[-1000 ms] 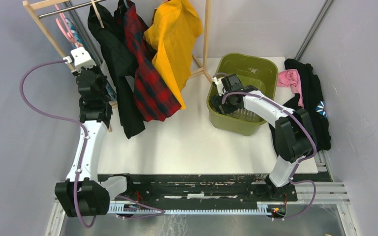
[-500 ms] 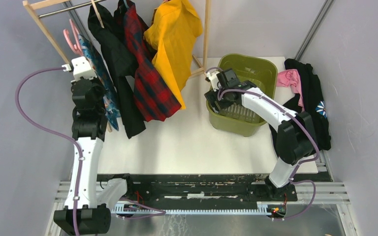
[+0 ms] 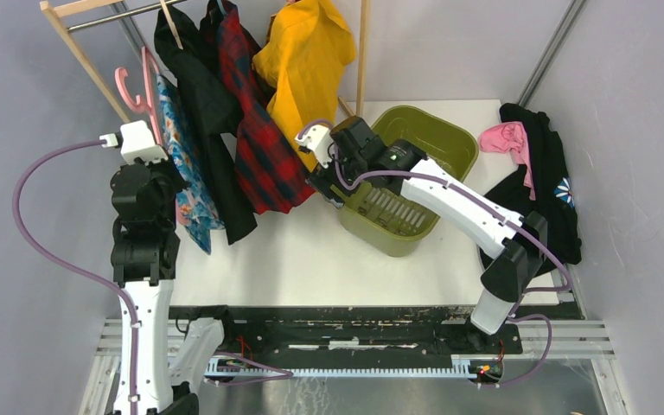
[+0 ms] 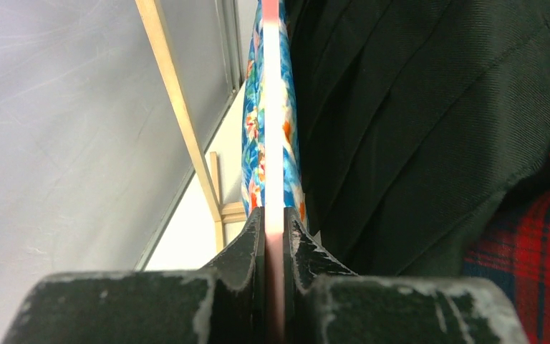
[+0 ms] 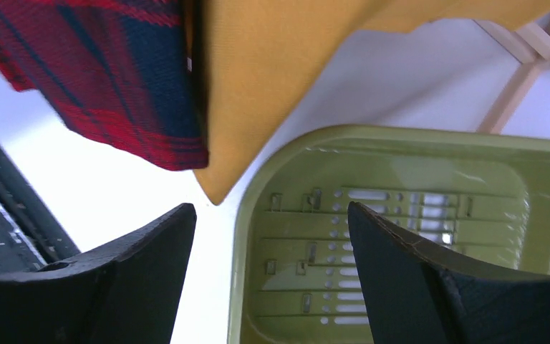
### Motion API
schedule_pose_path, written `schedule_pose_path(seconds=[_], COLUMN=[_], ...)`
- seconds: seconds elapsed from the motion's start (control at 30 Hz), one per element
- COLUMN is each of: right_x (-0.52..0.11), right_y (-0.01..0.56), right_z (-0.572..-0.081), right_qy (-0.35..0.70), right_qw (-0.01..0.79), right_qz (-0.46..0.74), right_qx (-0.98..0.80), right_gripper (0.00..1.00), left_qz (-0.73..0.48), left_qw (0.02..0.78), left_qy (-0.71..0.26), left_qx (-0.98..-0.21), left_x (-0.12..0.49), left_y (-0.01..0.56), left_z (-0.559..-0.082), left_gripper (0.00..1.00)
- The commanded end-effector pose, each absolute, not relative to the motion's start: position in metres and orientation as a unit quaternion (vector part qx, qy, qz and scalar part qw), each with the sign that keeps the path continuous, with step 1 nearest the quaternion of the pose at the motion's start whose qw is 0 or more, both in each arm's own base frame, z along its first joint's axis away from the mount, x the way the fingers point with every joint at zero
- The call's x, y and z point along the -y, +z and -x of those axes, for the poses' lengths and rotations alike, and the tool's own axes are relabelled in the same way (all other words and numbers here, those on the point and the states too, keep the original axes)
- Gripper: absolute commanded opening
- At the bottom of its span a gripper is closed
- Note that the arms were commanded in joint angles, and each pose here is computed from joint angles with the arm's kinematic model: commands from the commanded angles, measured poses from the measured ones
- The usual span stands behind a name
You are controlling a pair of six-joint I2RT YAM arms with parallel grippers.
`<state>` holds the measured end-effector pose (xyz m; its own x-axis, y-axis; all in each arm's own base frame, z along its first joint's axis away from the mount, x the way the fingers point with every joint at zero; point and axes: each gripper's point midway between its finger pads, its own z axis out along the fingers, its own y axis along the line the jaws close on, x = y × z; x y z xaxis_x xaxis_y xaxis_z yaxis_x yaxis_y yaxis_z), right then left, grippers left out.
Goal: Remove the skirt from the hanger
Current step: Pick up the hanger from the clothesline.
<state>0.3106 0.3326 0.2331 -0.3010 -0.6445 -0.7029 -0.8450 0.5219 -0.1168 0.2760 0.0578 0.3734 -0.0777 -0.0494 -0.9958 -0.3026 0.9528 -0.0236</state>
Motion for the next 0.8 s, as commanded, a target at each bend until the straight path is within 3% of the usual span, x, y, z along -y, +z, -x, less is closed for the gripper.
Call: schedule_pose_path(seconds=[0.0, 0.23, 0.33, 0.43, 0.47, 0.6, 0.77], right_x=[-0.296, -0.305, -0.323, -0.346, -0.353, -0.386, -0.427], right_y=[0.245, 0.286, 0.310, 0.339, 0.350, 0.380, 0.369], right_z=[-0.330, -0.313, -0.294, -0.272, -0.266, -0.235, -0.214], right_qy=[0.032, 0.047, 0.064, 0.129, 0.151, 0.258, 0.328], right_qw=[0.383, 0.421, 0.432, 0.442, 0.446, 0.449, 0.420], right_qz=[0.452, 0.466, 0.496, 0.510, 0.513, 0.531, 0.543], right_qx=[-0.805, -0.777, -0.751, -0.727, -0.717, -0.671, -0.649], right_gripper=[0.85, 0.81, 0.69, 0.47, 0.43, 0.52, 0.56], left_qz=[0.122, 0.119, 0.113, 0.108, 0.107, 0.102, 0.099], left_qw=[0.722, 0.722, 0.720, 0.717, 0.717, 0.716, 0.715], left_qy=[0.062, 0.062, 0.055, 0.054, 0.053, 0.043, 0.032], left_qx=[-0.678, -0.679, -0.682, -0.686, -0.686, -0.689, -0.692], left_x=[-0.048, -0.047, -0.042, -0.040, -0.039, -0.034, -0.029], left_y=[0.421, 0.422, 0.421, 0.420, 0.420, 0.420, 0.421], left_z=[-0.264, -0.257, -0.258, -0.259, -0.259, -0.261, -0.260], left_gripper=[0.03, 0.03, 0.03, 0.03, 0.03, 0.03, 0.03])
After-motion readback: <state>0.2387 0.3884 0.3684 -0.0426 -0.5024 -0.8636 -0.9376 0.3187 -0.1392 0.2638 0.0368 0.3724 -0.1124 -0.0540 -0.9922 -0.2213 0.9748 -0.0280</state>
